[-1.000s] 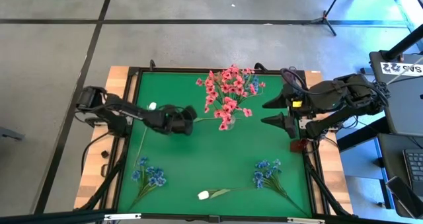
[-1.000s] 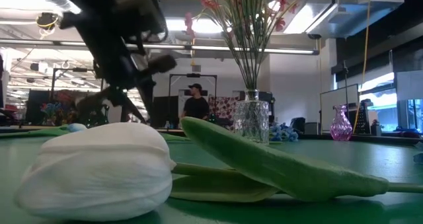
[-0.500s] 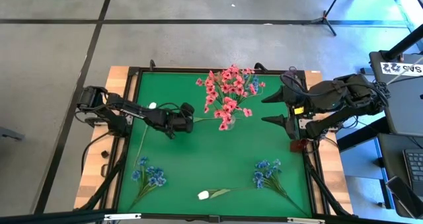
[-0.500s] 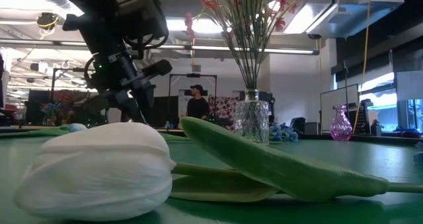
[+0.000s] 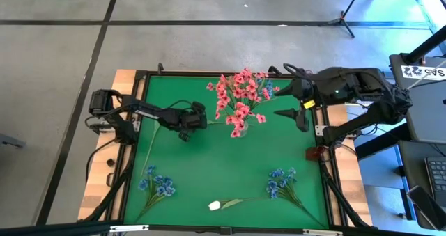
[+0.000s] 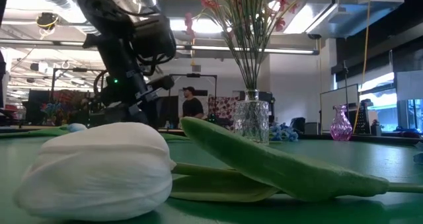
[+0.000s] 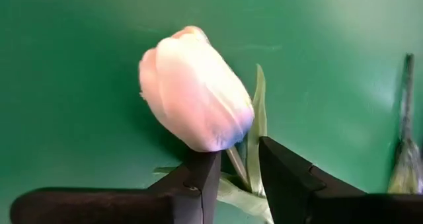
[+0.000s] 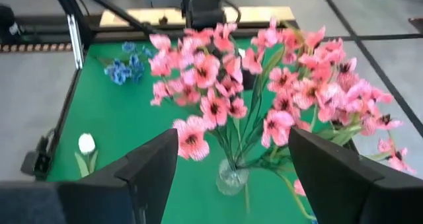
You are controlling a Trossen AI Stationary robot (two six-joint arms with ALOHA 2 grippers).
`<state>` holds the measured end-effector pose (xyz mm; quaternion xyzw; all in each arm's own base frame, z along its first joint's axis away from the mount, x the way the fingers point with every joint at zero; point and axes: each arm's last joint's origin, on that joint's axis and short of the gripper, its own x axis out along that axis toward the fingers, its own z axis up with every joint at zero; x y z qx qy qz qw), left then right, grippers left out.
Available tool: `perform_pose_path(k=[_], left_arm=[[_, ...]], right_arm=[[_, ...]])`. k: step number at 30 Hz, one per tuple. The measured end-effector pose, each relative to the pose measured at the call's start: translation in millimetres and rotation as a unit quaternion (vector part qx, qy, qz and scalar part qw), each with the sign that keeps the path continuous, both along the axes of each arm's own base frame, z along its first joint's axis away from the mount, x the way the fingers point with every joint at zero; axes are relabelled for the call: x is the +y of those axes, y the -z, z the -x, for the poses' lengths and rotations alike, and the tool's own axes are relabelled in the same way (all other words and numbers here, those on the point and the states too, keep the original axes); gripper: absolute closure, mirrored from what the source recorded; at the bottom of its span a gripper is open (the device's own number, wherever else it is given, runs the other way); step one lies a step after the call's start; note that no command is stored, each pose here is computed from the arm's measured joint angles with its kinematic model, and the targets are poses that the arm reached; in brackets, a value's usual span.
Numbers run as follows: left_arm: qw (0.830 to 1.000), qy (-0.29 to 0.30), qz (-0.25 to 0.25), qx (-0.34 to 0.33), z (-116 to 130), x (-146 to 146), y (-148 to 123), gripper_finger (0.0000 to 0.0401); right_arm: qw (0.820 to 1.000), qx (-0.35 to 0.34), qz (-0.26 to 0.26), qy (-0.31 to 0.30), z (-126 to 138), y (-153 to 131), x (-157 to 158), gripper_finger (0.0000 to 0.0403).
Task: Sort flowers into vase by color
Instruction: Put the top right white flower into the purple vase
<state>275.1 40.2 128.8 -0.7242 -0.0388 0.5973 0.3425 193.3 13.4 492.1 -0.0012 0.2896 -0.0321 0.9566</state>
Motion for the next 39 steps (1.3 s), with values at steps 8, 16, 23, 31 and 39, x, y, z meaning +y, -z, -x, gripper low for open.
perform_pose_path(k=[8, 16, 23, 31, 39], left_arm=[[0.999, -0.040, 0.004, 0.006, 5, 24, 0, 0.0299], [0.999, -0.031, 0.029, 0.021, 9, 26, 2, 0.0389], [0.996, 0.054, -0.063, 0.018, 0, 11, -25, 0.0393], [0.946, 0.185, -0.263, 0.031, 14, -41, -100, 0.0395], [0.892, 0.221, -0.380, 0.102, 65, -54, -144, 0.0396]], right_arm=[[0.998, 0.045, 0.032, -0.007, 4, 6, -11, 0.0116], [0.996, 0.049, 0.067, -0.031, 19, 4, -12, 0.0116], [0.995, -0.009, 0.078, -0.055, 51, -11, -12, 0.0116], [0.992, -0.051, 0.023, -0.109, 65, -18, -8, 0.0116], [0.991, -0.085, 0.017, -0.100, 54, -23, -8, 0.0116]])
